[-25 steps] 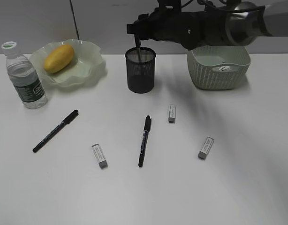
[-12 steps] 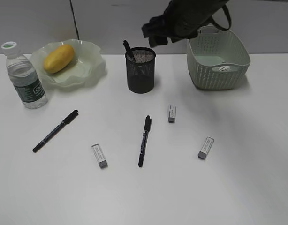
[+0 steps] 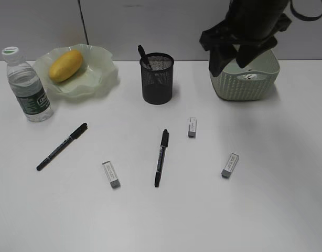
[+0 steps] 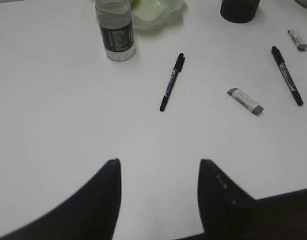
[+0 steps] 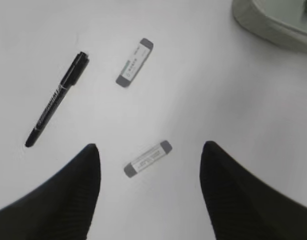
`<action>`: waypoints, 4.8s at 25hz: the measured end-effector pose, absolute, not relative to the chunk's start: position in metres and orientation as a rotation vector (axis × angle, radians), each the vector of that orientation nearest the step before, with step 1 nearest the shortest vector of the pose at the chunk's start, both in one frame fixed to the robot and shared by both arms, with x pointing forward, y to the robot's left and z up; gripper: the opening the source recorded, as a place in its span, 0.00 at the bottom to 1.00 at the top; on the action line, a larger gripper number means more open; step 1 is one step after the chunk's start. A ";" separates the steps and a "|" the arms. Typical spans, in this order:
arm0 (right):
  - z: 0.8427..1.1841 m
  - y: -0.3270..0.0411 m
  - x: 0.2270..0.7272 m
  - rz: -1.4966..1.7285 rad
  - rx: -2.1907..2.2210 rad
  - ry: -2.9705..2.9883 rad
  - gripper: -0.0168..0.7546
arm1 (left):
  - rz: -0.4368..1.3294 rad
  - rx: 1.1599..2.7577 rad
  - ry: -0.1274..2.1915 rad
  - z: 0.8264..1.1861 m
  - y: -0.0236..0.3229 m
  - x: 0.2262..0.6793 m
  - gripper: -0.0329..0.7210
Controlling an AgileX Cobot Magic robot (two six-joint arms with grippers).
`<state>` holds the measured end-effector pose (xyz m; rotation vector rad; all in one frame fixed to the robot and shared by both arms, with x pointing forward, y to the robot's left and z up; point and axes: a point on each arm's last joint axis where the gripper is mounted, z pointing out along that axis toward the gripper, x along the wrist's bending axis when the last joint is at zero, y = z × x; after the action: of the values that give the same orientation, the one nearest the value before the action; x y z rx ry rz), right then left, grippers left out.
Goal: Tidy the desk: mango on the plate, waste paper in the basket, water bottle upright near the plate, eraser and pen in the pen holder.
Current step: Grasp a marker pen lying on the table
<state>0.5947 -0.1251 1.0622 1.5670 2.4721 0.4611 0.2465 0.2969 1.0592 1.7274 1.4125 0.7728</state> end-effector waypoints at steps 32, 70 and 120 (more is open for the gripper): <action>1.087 -0.292 0.262 1.025 1.428 1.977 0.75 | 0.773 1.727 1.413 1.059 0.297 0.247 0.55; 1.056 -0.301 0.248 1.074 1.379 1.903 0.75 | 0.390 2.141 1.567 1.065 0.238 0.473 0.70; 1.056 -0.301 0.248 1.075 1.378 1.903 0.75 | 0.017 2.743 1.539 0.899 0.160 0.659 0.34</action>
<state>0.2480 -0.3005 1.0559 1.3780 1.9025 1.0748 0.6585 0.1595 0.8985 2.7434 1.5387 0.0165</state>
